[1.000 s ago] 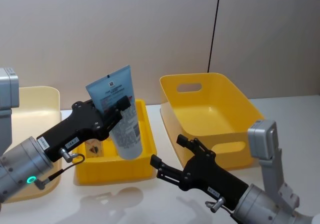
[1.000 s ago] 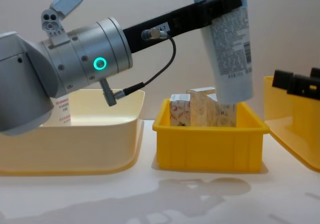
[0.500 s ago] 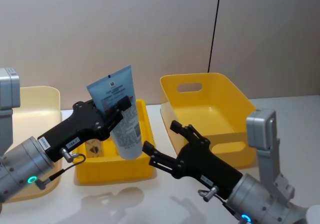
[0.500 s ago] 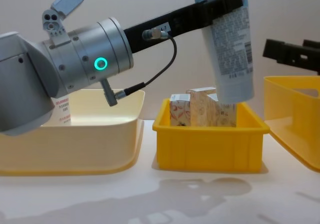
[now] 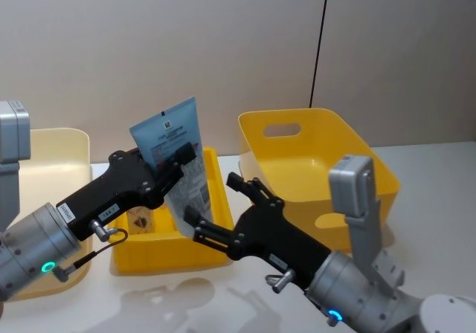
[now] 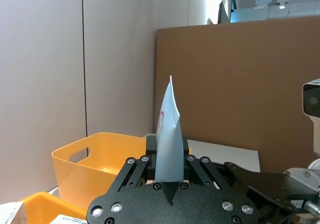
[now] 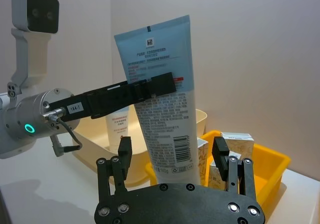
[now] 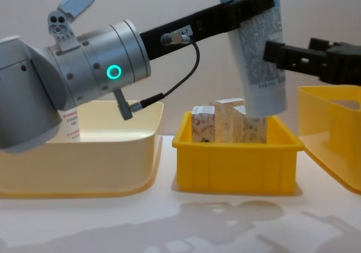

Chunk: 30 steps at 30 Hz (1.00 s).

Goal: Bimanual collaborative sorting of washing and personal care products

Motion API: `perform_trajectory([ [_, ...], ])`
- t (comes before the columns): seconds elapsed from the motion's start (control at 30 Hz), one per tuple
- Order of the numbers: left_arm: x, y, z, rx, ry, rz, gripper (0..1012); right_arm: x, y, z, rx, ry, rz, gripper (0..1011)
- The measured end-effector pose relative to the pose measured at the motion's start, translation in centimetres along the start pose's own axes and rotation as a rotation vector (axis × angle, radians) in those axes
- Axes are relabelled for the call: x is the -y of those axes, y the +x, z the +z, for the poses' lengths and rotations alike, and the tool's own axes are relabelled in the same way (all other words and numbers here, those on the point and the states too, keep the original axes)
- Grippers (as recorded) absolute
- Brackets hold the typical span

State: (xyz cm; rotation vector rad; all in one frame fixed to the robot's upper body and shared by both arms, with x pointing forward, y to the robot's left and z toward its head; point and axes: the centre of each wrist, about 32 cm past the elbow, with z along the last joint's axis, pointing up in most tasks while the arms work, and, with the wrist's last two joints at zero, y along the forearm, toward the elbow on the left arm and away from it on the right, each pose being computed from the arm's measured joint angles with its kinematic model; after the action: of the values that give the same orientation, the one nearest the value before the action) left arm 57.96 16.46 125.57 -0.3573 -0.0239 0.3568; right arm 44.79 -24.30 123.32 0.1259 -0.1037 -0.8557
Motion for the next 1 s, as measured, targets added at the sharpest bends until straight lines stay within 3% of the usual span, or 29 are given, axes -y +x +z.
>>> perform_trajectory([
  [0.37,0.0,0.0,0.0,0.0,0.0,0.0,241,-2.0,-0.4,-0.8,0.016,-0.006,0.006,1001],
  [1.0,0.0,0.0,0.0,0.0,0.0,0.0,241,-5.2,-1.1,-1.5,0.06,-0.01,-0.062,978],
])
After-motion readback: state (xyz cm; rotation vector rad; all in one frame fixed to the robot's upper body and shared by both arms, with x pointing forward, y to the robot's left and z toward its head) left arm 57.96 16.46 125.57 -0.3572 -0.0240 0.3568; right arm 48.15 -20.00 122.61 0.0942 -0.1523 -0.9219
